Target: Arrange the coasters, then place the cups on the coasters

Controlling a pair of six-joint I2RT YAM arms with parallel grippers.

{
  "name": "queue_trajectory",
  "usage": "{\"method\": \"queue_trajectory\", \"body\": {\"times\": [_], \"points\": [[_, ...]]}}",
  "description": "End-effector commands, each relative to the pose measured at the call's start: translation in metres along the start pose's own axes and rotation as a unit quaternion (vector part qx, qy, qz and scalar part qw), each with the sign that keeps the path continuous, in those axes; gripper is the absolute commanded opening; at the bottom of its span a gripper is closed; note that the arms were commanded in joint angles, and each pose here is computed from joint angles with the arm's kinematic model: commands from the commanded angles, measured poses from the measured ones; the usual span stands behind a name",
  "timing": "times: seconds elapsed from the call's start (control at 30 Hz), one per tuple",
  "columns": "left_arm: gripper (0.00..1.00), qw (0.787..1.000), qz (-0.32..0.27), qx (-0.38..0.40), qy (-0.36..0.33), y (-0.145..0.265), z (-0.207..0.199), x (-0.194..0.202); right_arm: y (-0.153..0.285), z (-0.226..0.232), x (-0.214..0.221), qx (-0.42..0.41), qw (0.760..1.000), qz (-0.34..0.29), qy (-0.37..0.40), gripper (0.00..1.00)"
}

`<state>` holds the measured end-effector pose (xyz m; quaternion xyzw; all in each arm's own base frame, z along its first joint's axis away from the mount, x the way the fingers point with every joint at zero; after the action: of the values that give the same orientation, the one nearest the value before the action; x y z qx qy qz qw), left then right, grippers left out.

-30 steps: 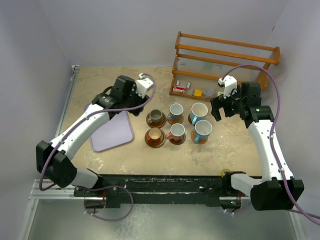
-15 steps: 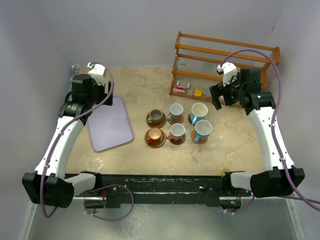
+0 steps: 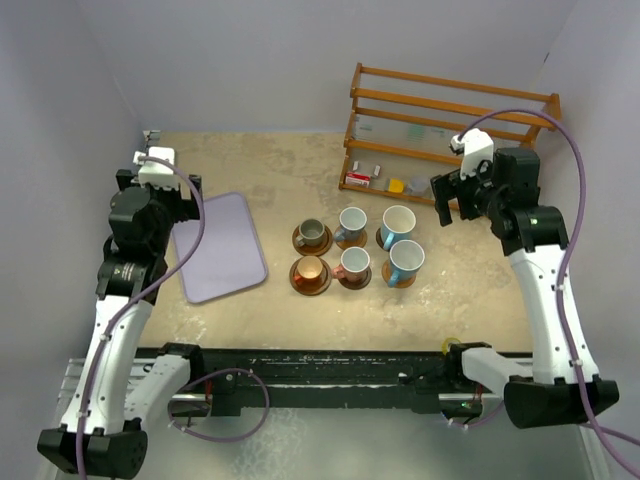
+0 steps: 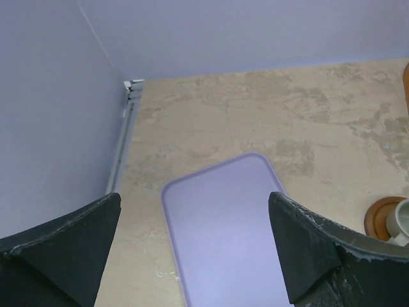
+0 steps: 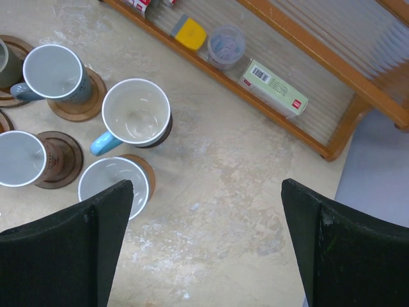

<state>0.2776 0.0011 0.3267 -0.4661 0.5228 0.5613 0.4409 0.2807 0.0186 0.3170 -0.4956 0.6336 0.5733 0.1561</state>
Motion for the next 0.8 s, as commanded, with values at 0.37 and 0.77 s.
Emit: {"method": "queue_trajectory", "body": {"times": [0.37, 0.77], "points": [[0.93, 0.999, -0.039, -0.018, -0.032, 0.010, 0.010, 0.003, -0.001, 0.004, 0.022, 0.068, 0.994, -0.060, -0.066, 1.00], [0.93, 0.997, -0.075, -0.031, 0.003, 0.025, 0.013, 0.006, 0.031, -0.007, 0.024, 0.132, 0.985, -0.096, -0.058, 1.00]]}}
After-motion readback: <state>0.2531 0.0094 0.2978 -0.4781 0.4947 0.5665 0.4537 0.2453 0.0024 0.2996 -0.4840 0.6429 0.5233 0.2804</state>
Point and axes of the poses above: each gripper's point midway between its finger pads, its own y axis back along the fingers, its own z axis along the line the jaws close on, x = y × z, the point moved 4 cm from there along y, back along the fingers, and after that the axes turned 7 degrees about y, right-handed, at the moved point
